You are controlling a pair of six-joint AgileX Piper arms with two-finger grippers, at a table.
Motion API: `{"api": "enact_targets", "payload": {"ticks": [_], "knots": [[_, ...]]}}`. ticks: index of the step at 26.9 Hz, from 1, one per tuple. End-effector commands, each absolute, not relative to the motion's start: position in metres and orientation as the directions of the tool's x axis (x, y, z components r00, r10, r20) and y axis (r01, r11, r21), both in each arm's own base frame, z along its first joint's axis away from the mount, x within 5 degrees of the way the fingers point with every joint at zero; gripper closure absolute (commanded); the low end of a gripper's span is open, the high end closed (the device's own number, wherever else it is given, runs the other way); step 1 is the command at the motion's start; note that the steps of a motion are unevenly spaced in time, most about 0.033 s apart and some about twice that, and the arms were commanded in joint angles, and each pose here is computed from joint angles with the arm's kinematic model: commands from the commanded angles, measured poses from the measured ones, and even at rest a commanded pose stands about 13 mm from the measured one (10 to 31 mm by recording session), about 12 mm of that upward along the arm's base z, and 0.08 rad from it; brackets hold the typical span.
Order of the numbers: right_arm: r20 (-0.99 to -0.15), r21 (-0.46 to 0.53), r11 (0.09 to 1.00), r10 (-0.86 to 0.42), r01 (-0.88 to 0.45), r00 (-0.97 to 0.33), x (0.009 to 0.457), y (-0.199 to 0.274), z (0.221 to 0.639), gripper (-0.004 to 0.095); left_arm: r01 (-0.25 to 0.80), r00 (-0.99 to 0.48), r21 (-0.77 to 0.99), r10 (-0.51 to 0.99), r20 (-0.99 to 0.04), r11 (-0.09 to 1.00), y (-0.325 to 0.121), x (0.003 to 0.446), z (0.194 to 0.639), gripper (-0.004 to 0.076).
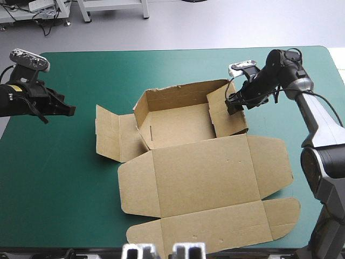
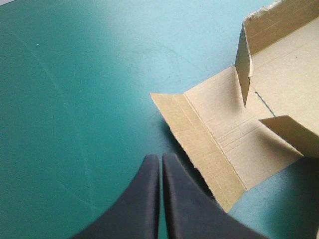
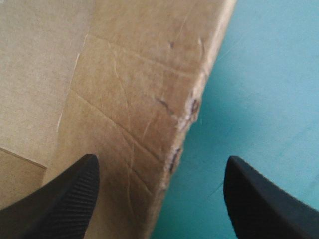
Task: Fold the box
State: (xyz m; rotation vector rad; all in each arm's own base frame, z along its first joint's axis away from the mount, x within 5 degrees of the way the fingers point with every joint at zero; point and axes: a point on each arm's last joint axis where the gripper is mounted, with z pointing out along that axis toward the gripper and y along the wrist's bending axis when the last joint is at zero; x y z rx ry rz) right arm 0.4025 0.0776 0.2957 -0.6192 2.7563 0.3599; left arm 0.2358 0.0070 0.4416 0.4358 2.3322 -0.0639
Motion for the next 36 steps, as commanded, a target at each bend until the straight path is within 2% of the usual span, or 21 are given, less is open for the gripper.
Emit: {"api": "enact_targets", "payload": {"ticks": [1,6,10,12,15,17,21,22,27,32,36], "knots": [[-0.364,0.222,0.861,-0.363,-0.459,-0.858,0.394,0.081,0.308,0.0248,0.328,-0.588,0.079,0.269,-0.763,0.941,0.003,0.232,0.458,0.0716],[-0.333,0.236,0.851,-0.383,-0.469,-0.862,0.403,0.094,0.288,0.0255,0.331,-0.586,0.075,0.268,-0.765,0.940,0.003,0.232,0.458,0.0716],[-0.294,0.247,0.843,-0.405,-0.478,-0.866,0.406,0.104,0.273,0.0355,0.332,-0.585,0.073,0.266,-0.766,0.940,0.002,0.232,0.458,0.0718],[-0.278,0.254,0.841,-0.408,-0.477,-0.869,0.407,0.106,0.268,0.0482,0.333,-0.584,0.070,0.265,-0.767,0.940,0.002,0.232,0.459,0.0718],[-0.295,0.243,0.837,-0.417,-0.489,-0.860,0.409,0.106,0.270,0.0771,0.334,-0.586,0.069,0.265,-0.766,0.940,0.002,0.232,0.458,0.0718],[-0.316,0.230,0.828,-0.434,-0.511,-0.844,0.409,0.107,0.277,0.0930,0.334,-0.586,0.069,0.265,-0.766,0.940,0.002,0.232,0.458,0.0717],[-0.402,0.225,0.813,-0.425,-0.537,-0.811,0.410,0.106,0.306,0.0933,0.338,-0.584,0.061,0.260,-0.769,0.939,0.001,0.232,0.459,0.0717],[-0.464,0.241,0.801,-0.400,-0.548,-0.790,0.408,0.102,0.326,0.0933,0.335,-0.581,0.064,0.260,-0.771,0.940,0.002,0.232,0.459,0.0717],[-0.621,0.280,0.787,-0.289,-0.550,-0.729,0.389,0.068,0.383,0.0933,0.326,-0.582,0.062,0.252,-0.773,0.943,0.002,0.233,0.458,0.0717],[-0.759,0.223,0.829,-0.182,-0.512,-0.625,0.346,0.014,0.444,0.0933,0.320,-0.584,0.068,0.253,-0.771,0.945,0.004,0.236,0.457,0.0717],[-0.811,0.157,0.867,-0.161,-0.474,-0.562,0.301,-0.018,0.465,0.0933,0.274,-0.594,0.117,0.263,-0.760,0.955,0.010,0.238,0.456,0.0717]]}}
